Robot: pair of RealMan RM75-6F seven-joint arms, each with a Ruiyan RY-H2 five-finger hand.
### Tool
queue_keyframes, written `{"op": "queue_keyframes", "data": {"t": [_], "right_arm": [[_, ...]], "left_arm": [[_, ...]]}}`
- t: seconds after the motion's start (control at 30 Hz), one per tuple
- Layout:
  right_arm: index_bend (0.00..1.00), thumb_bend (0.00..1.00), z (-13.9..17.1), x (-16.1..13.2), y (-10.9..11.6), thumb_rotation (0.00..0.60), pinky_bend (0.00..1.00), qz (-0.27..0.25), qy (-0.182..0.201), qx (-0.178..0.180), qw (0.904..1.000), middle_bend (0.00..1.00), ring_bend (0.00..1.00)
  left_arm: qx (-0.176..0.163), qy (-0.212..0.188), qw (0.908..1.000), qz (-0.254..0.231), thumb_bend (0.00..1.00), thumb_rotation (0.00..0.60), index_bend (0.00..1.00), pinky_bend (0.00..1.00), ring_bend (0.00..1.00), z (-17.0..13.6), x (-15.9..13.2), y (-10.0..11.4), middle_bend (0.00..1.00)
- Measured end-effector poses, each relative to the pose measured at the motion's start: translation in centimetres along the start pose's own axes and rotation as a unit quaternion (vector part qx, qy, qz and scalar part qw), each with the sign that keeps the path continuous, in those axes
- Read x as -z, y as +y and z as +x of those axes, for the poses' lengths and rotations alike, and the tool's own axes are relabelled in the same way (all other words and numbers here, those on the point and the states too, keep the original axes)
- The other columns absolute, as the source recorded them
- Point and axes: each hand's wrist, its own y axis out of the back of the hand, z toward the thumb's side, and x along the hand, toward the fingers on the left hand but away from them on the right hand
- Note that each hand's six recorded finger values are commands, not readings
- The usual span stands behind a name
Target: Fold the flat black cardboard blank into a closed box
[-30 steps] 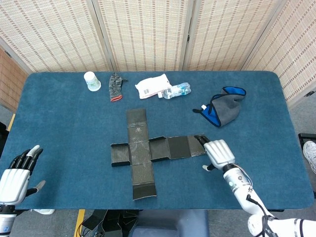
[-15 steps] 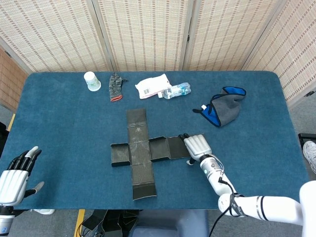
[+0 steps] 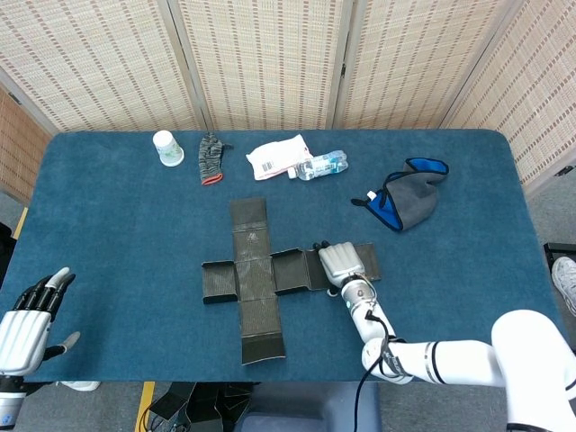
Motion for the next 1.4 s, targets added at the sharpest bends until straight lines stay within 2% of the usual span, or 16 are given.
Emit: {"op": "queue_keyframes", "data": {"t": [0.37, 1.4], "right_arm": [[0.08, 0.0, -0.9, -2.1, 0.0, 0.6, 0.94, 0.032, -0.005, -0.014, 0.9994, 0.14, 0.78], [0.08, 0.0, -1.7, -2.3, -0.4, 0.6, 0.94, 0.097, -0.025, -0.015, 0.9949, 0.14, 0.78]], "left_arm": [[0.002, 0.0, 1.0, -0.006, 0.13, 0.6, 0.09, 0.18, 0.1, 0.0, 0.3, -0.2, 0.09], [0.008, 0.002, 0.9999, -0.014, 0.13, 0.6, 0.09, 0.18, 0.1, 0.0, 0.6, -0.7, 0.09]]}}
